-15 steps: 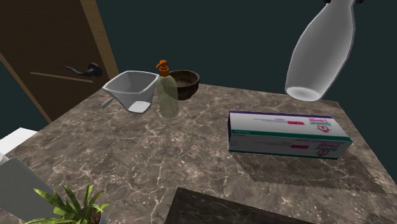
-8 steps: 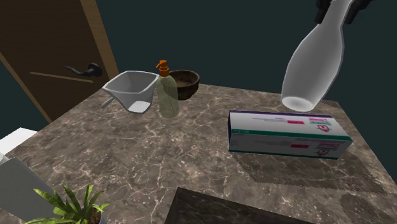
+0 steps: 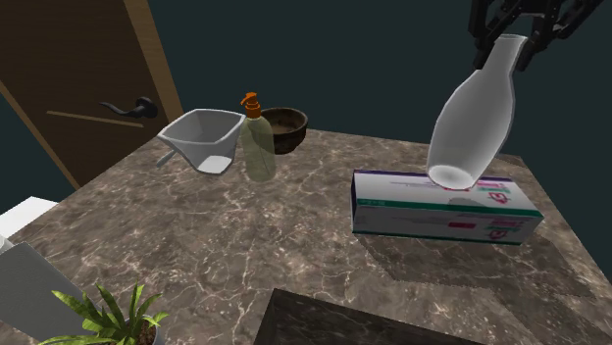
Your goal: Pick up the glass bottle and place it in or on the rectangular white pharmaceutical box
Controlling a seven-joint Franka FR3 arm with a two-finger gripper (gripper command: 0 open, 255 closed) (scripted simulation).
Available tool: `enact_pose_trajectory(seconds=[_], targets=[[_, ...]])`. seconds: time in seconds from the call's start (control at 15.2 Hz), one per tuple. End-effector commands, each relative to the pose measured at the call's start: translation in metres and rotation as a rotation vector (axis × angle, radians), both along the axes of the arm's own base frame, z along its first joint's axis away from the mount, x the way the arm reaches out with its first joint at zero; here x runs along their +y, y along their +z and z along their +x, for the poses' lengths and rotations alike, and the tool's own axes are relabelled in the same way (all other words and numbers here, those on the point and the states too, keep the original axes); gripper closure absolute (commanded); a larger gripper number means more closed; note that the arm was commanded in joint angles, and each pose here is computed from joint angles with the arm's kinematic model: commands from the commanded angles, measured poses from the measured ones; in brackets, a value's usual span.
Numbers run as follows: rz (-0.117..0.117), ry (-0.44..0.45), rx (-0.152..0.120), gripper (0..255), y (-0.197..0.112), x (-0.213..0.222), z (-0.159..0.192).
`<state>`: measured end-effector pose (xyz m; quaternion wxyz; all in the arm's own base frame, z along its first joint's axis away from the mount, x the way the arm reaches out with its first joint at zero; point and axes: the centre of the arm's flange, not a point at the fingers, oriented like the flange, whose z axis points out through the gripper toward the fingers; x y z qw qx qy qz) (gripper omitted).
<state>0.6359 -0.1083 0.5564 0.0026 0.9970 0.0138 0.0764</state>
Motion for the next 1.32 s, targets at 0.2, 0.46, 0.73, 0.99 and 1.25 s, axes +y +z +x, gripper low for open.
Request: enact_pose_trajectory(seconds=[0.2,0.46,0.73,0.99,1.25], targets=[[0.0,0.0,-0.001,255,-0.026,0.001,0.0],[0.0,0.0,-0.001,255,-0.035,0.001,0.0],[0.0,0.0,-0.001,255,-0.035,0.001,0.0],[0.0,0.0,-0.001,0,-0.035,0.001,0.0],[0.0,0.0,-0.001,0,-0.022,0.001,-0.002]])
